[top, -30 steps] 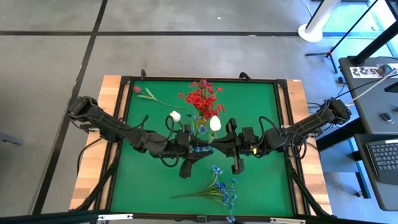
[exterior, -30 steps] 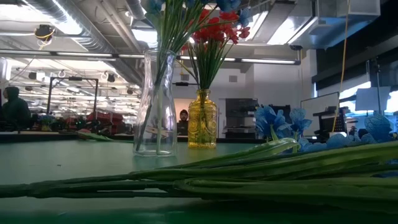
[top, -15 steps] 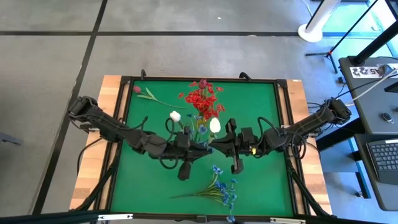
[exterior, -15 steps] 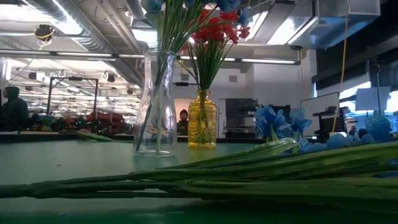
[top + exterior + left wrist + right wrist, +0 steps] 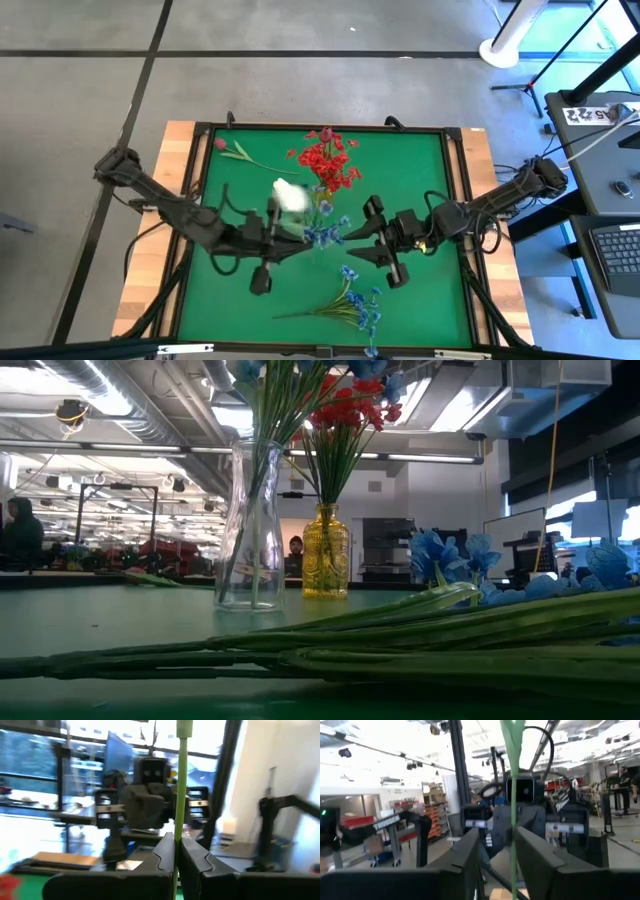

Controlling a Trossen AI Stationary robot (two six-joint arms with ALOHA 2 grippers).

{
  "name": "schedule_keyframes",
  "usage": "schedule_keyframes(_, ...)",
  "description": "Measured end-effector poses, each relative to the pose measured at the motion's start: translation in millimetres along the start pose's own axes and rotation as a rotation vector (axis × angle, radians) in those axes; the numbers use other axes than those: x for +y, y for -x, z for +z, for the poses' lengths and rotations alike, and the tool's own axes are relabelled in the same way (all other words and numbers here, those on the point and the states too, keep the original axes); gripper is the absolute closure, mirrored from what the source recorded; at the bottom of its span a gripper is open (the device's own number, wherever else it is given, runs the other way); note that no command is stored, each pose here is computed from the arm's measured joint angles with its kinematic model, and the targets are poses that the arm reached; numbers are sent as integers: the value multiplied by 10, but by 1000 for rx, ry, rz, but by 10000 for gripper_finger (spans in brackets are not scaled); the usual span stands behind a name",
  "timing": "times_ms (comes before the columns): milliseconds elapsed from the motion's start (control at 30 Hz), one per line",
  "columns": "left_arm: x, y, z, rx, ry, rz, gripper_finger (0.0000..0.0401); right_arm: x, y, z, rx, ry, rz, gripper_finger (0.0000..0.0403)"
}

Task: Sort flowers into vase by color
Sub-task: Put the white flower into the transparent flower vase

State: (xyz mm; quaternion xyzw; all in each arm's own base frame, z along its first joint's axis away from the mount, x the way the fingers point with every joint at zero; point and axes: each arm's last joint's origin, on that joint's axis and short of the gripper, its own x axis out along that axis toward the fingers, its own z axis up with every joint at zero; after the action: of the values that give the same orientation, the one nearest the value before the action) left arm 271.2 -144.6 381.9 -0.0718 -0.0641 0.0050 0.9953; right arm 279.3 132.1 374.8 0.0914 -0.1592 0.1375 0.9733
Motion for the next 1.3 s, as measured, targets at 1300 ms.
schedule_keyframes(1300,772,499,-1209,48,119,215,401,29,1095,-725,257,119,-343,256)
